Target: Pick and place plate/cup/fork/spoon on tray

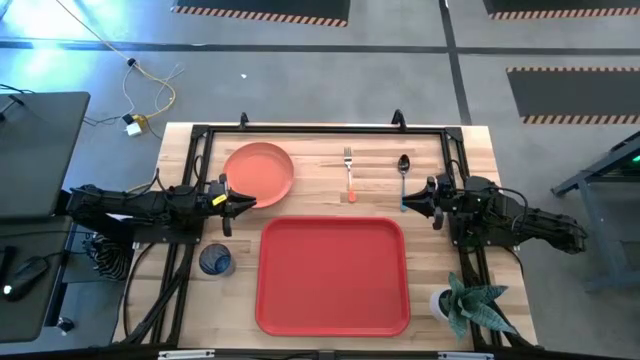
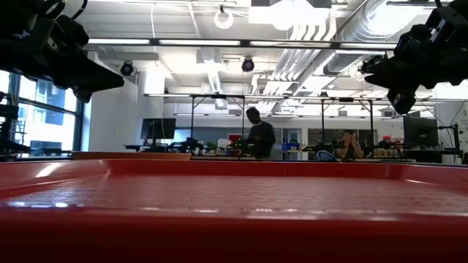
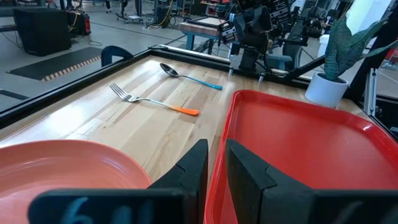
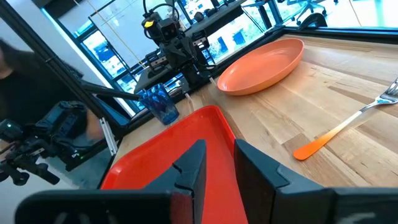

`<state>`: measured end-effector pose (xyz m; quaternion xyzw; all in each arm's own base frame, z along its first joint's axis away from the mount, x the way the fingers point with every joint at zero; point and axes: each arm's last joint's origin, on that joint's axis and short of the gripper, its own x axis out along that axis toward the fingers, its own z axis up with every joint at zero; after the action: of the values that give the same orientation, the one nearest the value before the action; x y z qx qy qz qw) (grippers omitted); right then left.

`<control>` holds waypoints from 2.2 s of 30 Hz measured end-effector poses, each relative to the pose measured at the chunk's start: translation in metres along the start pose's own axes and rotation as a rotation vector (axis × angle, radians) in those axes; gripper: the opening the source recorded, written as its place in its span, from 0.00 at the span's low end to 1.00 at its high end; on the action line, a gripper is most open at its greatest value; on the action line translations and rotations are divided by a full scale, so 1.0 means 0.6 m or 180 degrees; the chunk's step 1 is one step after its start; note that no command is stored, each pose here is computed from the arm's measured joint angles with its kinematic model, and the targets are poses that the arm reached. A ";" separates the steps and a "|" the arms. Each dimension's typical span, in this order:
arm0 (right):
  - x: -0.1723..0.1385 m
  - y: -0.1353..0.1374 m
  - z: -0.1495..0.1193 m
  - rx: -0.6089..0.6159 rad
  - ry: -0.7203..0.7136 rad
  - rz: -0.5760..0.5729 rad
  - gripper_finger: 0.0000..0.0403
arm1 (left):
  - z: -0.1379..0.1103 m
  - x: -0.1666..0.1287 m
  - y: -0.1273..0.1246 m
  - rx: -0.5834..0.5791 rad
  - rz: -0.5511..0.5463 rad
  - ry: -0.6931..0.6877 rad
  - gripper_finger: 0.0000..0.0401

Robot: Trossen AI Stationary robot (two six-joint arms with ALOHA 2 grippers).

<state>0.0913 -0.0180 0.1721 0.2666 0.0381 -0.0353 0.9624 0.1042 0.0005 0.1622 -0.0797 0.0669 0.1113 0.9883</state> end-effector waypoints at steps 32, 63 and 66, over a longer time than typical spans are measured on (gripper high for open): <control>0.000 0.000 0.000 0.0000 0.0000 0.0000 0.18 | 0.000 0.000 0.000 -0.0001 0.0000 -0.0001 0.12; 0.000 0.000 0.000 0.0004 0.0000 0.0000 0.18 | 0.001 0.000 0.000 -0.0004 -0.0002 -0.0011 0.12; 0.000 0.000 0.000 0.0187 0.0000 0.0000 0.18 | 0.001 0.000 0.000 -0.0004 -0.0002 -0.0011 0.12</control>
<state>0.0912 -0.0181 0.1721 0.2947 0.0370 -0.0364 0.9542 0.1043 0.0005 0.1625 -0.0801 0.0650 0.1113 0.9884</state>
